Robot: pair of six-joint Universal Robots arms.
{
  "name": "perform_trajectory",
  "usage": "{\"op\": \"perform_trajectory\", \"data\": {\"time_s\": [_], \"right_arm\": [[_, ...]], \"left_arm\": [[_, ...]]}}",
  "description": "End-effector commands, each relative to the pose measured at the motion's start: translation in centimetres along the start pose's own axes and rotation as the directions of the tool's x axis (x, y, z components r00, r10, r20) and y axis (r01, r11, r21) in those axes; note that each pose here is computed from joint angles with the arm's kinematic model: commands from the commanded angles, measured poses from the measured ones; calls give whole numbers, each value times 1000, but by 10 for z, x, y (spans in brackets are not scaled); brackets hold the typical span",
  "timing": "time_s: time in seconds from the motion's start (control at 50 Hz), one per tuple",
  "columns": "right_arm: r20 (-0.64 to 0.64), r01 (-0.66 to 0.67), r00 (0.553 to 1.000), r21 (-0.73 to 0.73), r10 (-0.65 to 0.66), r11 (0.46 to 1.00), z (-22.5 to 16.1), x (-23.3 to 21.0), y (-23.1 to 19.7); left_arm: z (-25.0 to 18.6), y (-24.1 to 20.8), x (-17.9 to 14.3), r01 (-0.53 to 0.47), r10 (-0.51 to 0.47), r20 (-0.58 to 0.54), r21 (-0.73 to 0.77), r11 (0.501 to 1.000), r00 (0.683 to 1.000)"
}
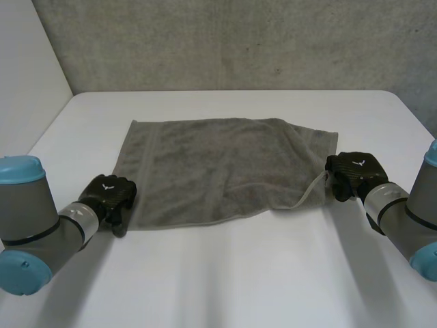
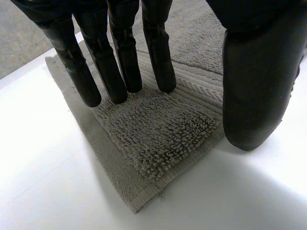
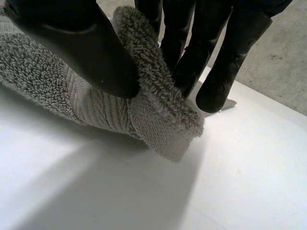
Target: Fold the towel.
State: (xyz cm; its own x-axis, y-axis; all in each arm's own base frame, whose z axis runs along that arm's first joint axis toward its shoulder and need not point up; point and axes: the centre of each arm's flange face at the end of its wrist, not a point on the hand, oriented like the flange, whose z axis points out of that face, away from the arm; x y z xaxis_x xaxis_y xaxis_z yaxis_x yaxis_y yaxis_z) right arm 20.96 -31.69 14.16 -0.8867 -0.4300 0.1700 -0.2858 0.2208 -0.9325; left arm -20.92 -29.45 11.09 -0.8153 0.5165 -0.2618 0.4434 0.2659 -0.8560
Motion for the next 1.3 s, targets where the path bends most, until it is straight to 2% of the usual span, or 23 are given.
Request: {"op": "perform_trajectory", "data": {"time_s": [0.02, 0.2, 0.32, 0.44, 1.3], "right_arm": [[3, 2, 1000, 1, -2, 1000, 0, -1, 0], [5, 1, 1000, -2, -1, 1000, -1, -2, 0], [4, 2, 1000, -1, -2, 1000, 0, -2, 0], [4, 2, 1000, -1, -2, 1000, -1, -2, 0], [7, 4, 1000, 2, -4, 1000, 0, -2, 0]], "left_arm": [[0, 0, -1, 0, 0, 2, 1, 1000, 1000], [-4, -6, -5, 15, -16, 16, 14, 1000, 1000], [-12, -19, -9, 103, -103, 2, 48, 993, 995], [-20, -22, -5, 162, -162, -50, -9, 987, 985], [2, -5, -12, 165, -166, -26, -21, 986, 986]]}}
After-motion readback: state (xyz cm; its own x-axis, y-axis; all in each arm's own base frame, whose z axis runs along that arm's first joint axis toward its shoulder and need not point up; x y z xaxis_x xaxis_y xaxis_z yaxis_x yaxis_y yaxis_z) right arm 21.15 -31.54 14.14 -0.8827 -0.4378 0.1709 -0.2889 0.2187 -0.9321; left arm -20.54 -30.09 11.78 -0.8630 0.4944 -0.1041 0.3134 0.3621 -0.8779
